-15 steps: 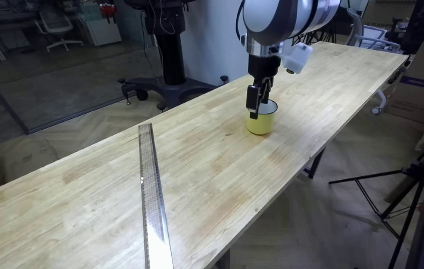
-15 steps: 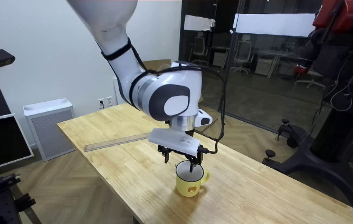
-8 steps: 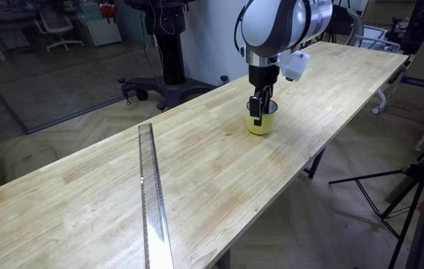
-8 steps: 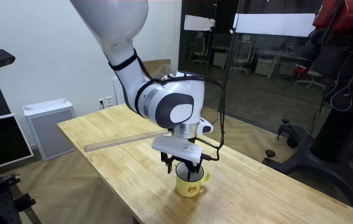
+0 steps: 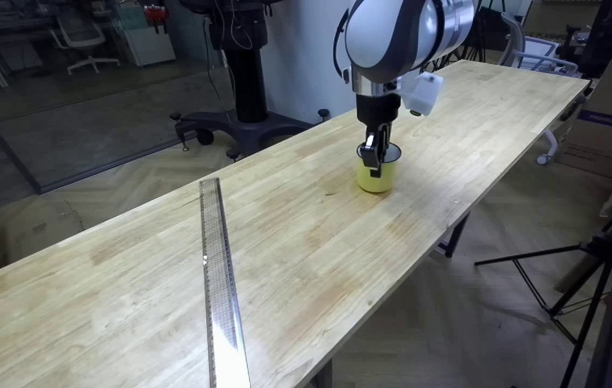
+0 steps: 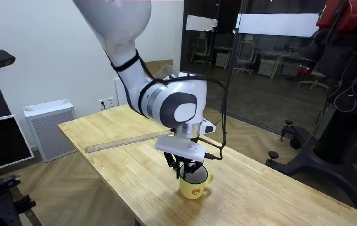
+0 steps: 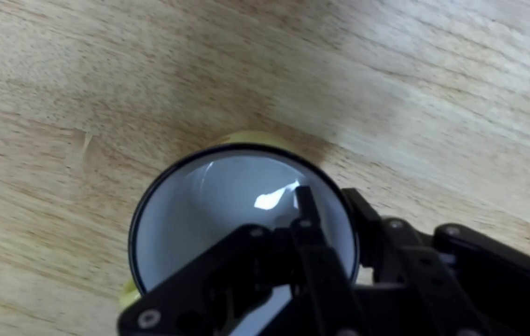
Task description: Move the cup backwards
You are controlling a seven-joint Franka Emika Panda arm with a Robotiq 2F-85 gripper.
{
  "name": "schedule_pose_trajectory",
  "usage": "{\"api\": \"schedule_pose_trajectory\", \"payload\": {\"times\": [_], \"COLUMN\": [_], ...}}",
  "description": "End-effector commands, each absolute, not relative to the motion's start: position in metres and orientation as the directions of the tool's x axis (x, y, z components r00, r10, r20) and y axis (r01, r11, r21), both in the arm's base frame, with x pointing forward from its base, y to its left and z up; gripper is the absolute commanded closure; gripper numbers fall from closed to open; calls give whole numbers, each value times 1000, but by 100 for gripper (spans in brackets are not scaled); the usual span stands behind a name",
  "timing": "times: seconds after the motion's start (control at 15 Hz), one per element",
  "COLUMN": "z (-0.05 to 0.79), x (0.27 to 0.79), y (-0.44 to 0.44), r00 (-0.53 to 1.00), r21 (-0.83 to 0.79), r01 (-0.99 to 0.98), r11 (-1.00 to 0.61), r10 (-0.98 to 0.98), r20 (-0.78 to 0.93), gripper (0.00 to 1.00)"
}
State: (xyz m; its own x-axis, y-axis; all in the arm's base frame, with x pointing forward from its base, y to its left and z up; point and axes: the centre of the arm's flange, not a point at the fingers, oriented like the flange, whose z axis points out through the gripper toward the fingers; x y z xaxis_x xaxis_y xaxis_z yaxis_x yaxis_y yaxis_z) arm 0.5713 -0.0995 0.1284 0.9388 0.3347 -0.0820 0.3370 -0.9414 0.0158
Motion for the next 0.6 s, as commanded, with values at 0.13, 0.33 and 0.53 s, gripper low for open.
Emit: {"api": "schedule_pose_trajectory", "payload": {"times": [0.13, 0.33, 0.53], "z": [145, 153, 161], "x": [584, 593, 606], "y": [-92, -87, -81], "r00": [925, 915, 904], "r21": [25, 27, 42], "r01": [369, 389, 414], "r11": [-929, -921, -909], "r10": [364, 384, 405], "r20": [-109, -122, -135], "gripper": [97, 97, 97]}}
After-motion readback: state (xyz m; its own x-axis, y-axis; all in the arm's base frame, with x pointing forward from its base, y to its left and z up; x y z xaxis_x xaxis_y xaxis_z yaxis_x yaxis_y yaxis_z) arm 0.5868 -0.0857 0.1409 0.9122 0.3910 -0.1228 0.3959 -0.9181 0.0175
